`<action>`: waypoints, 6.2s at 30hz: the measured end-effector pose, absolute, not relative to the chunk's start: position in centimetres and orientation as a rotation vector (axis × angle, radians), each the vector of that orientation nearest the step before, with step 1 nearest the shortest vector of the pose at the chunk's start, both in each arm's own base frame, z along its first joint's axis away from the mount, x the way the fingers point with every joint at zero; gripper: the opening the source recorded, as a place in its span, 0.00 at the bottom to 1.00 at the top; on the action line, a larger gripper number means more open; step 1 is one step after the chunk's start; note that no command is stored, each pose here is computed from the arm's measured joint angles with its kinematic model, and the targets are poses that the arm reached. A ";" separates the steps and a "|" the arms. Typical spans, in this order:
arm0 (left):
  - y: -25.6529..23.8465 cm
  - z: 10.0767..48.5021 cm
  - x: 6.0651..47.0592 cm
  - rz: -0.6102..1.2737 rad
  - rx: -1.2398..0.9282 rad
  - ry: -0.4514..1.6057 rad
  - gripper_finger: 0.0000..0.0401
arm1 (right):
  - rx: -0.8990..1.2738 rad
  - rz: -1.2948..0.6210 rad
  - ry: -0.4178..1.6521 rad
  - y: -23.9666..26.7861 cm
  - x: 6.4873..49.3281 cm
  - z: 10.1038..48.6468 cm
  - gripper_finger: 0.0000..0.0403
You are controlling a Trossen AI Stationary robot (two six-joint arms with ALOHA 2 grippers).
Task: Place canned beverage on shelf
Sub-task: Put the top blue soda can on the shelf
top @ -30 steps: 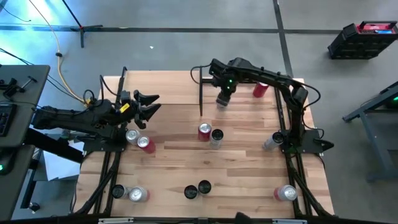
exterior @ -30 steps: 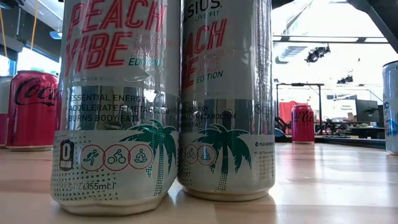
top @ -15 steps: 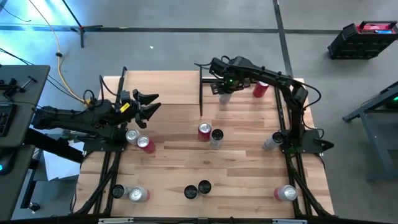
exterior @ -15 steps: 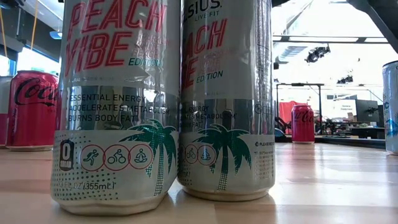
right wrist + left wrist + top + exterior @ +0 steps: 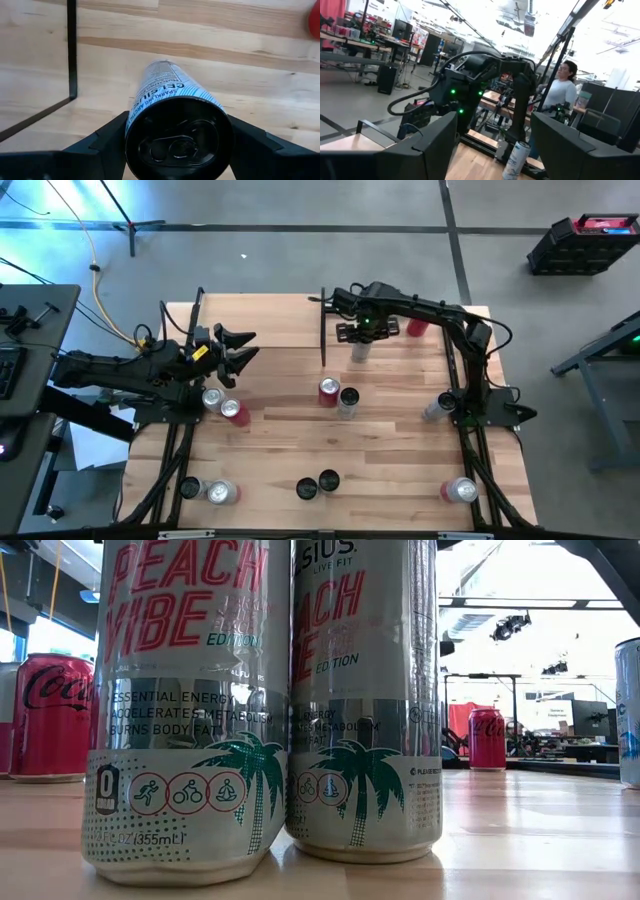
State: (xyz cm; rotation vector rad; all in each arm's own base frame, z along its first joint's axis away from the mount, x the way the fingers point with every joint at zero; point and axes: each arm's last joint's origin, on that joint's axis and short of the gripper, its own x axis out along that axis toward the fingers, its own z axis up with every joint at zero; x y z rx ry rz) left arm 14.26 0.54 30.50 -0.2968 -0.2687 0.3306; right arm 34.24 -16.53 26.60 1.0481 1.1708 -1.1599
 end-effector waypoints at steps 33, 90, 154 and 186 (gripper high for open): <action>0.6 30.8 13.8 0.325 -0.311 -0.292 0.61 | 0.879 -0.938 1.304 -16.5 32.6 28.3 0.84; 0.2 30.8 13.9 0.210 -0.343 -0.287 0.61 | 0.157 -0.053 1.552 -14.3 32.3 29.0 0.19; -0.1 30.8 14.6 0.244 -0.345 -0.302 0.61 | -0.148 0.088 1.349 -12.7 35.0 30.4 0.89; 0.1 37.0 12.9 0.290 -0.141 0.025 0.61 | -0.069 0.045 1.433 -12.6 34.6 27.8 0.59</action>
